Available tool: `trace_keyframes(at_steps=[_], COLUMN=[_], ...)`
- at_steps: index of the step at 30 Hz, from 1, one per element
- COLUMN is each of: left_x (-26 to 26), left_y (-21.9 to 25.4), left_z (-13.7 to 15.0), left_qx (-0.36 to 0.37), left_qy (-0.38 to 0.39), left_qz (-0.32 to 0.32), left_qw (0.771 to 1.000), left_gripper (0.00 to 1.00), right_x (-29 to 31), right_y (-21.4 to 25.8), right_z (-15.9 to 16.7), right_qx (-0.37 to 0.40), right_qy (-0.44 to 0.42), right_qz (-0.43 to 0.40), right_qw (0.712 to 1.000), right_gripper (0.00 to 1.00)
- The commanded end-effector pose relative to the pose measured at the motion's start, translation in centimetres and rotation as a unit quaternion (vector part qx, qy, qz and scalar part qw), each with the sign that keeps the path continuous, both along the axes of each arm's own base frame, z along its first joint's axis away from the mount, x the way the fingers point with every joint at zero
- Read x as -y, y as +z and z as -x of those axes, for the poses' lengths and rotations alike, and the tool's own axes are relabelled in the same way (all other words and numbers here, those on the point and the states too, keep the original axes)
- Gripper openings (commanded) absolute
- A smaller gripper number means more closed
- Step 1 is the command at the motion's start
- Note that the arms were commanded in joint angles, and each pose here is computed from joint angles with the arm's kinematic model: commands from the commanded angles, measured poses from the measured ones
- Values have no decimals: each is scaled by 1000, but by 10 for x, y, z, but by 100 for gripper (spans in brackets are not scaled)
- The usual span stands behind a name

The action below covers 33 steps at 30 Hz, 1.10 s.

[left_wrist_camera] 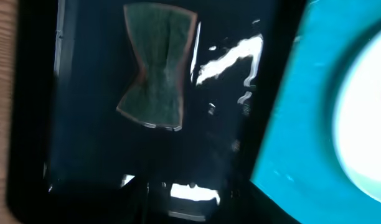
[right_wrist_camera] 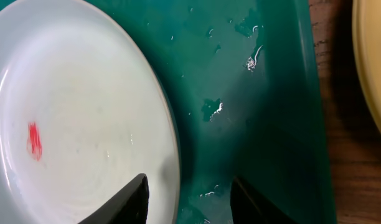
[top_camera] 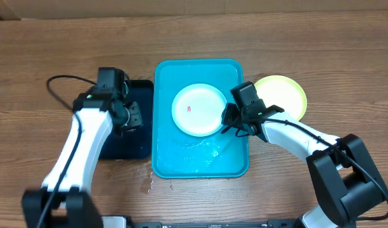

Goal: Clean dirty plates on tray and stack at the side
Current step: 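Lower left gripper into the black tray and grasp the sponge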

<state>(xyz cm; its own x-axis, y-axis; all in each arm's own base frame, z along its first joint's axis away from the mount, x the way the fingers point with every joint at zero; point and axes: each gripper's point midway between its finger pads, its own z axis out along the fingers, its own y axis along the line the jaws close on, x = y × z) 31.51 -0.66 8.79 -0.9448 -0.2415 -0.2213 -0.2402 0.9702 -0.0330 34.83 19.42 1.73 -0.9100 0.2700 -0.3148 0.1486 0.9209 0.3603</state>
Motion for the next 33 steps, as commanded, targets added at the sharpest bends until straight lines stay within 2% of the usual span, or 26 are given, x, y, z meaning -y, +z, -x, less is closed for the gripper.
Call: trace_keyframes(at_steps=[1, 5, 14, 21, 24, 28, 33], left_x=[-6, -22, -38, -51, -41, -22, -21], left_y=[-26, -44, -43, -55, -63, -74, -77], left_z=[-2, -6, -33, -39, -43, -50, -52], left_qx=[-36, -53, -3, -6, -4, 0, 2], left_qy=[-17, -9, 0, 3, -13, -62, -66], left_qz=[-24, -69, -82, -84, -48, -4, 1], left_qw=[999, 996, 997, 996, 999, 998, 998], left_gripper=[48, 49, 49, 46, 35, 36, 37], right_x=[-2, -1, -2, -1, -1, -2, -2], right_y=[13, 12, 12, 12, 12, 12, 12], right_z=[-5, -5, -5, -5, -5, -5, -5], right_qx=[17, 16, 16, 16, 16, 16, 16], right_qy=[-1, -1, -1, -1, -1, -3, -3], right_qz=[-7, -6, -7, -6, -6, -7, -7], right_qw=[1000, 1000, 1000, 1000, 1000, 1000, 1000], right_gripper=[44, 44, 44, 44, 44, 44, 44])
